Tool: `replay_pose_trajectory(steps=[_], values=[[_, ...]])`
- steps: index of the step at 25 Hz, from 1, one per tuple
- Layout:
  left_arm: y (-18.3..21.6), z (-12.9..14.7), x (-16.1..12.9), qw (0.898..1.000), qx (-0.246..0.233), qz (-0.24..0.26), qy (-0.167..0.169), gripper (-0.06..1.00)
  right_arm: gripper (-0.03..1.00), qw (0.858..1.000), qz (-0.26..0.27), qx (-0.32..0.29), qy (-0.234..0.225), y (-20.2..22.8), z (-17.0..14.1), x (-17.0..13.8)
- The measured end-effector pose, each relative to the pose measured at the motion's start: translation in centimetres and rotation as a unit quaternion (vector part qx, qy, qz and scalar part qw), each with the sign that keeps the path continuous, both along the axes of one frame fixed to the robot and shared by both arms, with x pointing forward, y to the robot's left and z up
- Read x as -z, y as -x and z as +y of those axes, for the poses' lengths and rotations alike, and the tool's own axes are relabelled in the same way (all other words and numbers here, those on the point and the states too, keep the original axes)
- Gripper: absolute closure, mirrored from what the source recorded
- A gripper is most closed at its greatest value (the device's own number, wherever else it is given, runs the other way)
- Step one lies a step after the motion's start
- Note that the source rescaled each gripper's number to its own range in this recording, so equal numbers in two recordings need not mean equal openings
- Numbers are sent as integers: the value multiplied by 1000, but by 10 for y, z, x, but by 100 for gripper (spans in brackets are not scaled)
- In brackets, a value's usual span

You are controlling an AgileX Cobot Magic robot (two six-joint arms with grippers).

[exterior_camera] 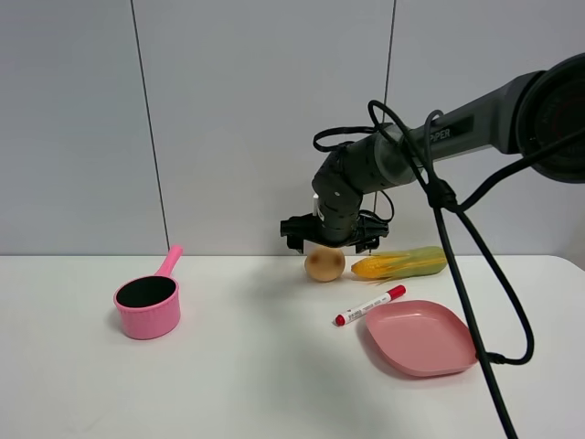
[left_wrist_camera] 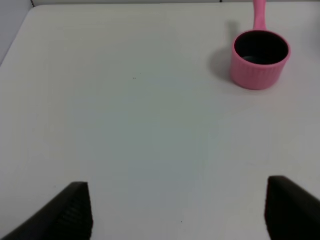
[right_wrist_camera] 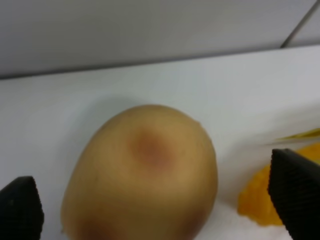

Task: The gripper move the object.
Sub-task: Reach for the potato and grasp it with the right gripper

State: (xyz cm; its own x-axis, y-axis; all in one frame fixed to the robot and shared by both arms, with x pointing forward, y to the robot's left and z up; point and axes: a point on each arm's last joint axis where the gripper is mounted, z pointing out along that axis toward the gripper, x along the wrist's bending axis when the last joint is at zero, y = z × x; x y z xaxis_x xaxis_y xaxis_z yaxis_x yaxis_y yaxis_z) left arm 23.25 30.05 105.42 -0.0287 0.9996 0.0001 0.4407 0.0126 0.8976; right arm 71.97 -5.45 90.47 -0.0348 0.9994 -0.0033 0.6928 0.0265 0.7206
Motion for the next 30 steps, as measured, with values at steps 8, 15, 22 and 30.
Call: replay_pose_trajectory(steps=[8,15,22,30], values=[[0,0,0,1000,0,0,0,-6,-3,1000,-23,0,-12,-9,-9,-3],[0,0,0,1000,0,0,0,-6,-3,999,-20,-10,-29,-11,-7,12],[0,0,0,1000,0,0,0,-6,2,998,-3,0,-55,-10,-5,25],[0,0,0,1000,0,0,0,-6,65,998,-1,2,-57,-10,-4,25]])
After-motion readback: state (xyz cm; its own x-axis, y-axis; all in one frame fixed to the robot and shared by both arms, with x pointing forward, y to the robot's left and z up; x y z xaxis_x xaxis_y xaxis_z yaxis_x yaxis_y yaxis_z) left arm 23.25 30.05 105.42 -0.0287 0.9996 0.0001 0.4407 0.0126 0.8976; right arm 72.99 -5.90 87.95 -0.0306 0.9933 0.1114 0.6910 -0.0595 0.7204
